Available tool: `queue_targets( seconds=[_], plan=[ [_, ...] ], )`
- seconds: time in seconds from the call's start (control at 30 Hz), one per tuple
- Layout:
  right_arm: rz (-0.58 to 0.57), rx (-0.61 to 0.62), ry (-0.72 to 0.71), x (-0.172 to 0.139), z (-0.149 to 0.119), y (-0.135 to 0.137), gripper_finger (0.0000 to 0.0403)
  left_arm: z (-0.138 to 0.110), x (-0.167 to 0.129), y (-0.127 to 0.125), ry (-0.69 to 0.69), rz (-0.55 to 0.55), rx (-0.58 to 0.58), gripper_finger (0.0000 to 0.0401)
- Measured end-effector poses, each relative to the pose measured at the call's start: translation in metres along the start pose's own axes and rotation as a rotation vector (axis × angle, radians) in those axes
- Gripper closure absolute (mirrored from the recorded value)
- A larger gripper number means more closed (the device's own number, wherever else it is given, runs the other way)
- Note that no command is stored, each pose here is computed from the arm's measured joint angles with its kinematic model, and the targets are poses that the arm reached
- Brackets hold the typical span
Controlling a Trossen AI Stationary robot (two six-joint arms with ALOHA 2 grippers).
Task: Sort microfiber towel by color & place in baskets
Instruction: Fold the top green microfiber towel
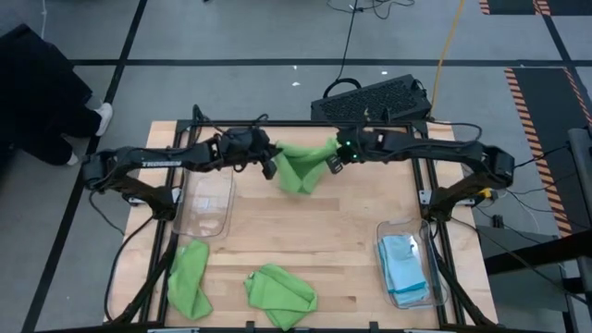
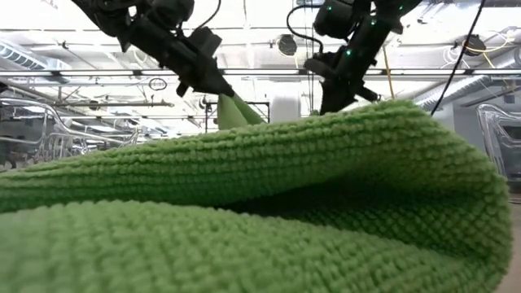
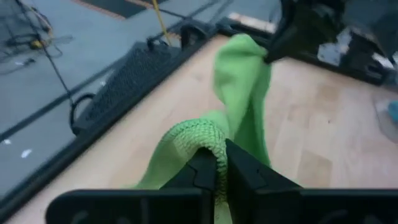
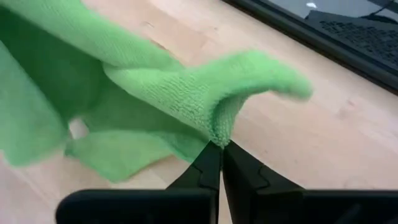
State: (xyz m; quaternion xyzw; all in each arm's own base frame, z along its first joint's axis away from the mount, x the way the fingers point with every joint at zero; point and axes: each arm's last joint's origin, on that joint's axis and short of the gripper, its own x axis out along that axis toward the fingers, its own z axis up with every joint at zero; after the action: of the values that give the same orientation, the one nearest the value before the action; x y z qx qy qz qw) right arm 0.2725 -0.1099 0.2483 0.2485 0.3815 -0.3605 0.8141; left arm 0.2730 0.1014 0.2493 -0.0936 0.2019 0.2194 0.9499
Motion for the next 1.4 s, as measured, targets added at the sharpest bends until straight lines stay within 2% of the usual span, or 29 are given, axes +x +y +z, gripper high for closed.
queue_targets(
  seconds=[0.17,0.33,0.5,0.57,0.63,0.73,0.87,1.03,1.17,1.27,1.4],
  plan=[
    [0.031,0.014,-0.041,-0.020,0.002,-0.004,0.0399,0.007,-0.010,0.001,-0.031,0.003,-0.003,0.0387],
    [0.220,0.096,-0.067,-0.053,0.004,-0.005,0.0399,0.020,-0.032,-0.003,-0.107,-0.069,-0.071,0.0391],
    [0.404,0.150,-0.128,-0.093,0.002,-0.004,0.0399,0.039,-0.073,-0.008,-0.246,-0.144,-0.141,0.0379],
    [0.438,0.141,-0.169,-0.104,0.002,-0.004,0.0399,0.044,-0.086,-0.008,-0.287,-0.130,-0.143,0.0386],
    [0.426,0.106,-0.189,-0.108,0.002,-0.006,0.0399,0.042,-0.089,-0.005,-0.272,-0.078,-0.135,0.0394],
    [0.327,0.102,-0.185,-0.096,-0.002,-0.013,0.0399,0.029,-0.078,0.004,-0.146,0.040,-0.129,0.0391],
    [0.221,0.139,-0.079,-0.057,-0.019,-0.026,0.0399,0.003,-0.044,0.011,0.071,0.118,-0.155,0.0372],
    [0.113,0.255,0.039,0.000,-0.058,-0.047,0.0399,-0.024,0.005,0.012,0.212,0.149,-0.147,0.0365],
    [0.004,0.368,0.151,0.027,-0.087,-0.066,0.0395,-0.047,0.030,0.012,0.328,0.137,-0.164,0.0364],
    [-0.035,0.377,0.212,0.035,-0.098,-0.073,0.0372,-0.059,0.035,0.013,0.413,0.141,-0.144,0.0354],
    [-0.006,0.351,0.222,0.035,-0.097,-0.074,0.0312,-0.058,0.030,0.017,0.436,0.168,-0.070,0.0308]
  ],
)
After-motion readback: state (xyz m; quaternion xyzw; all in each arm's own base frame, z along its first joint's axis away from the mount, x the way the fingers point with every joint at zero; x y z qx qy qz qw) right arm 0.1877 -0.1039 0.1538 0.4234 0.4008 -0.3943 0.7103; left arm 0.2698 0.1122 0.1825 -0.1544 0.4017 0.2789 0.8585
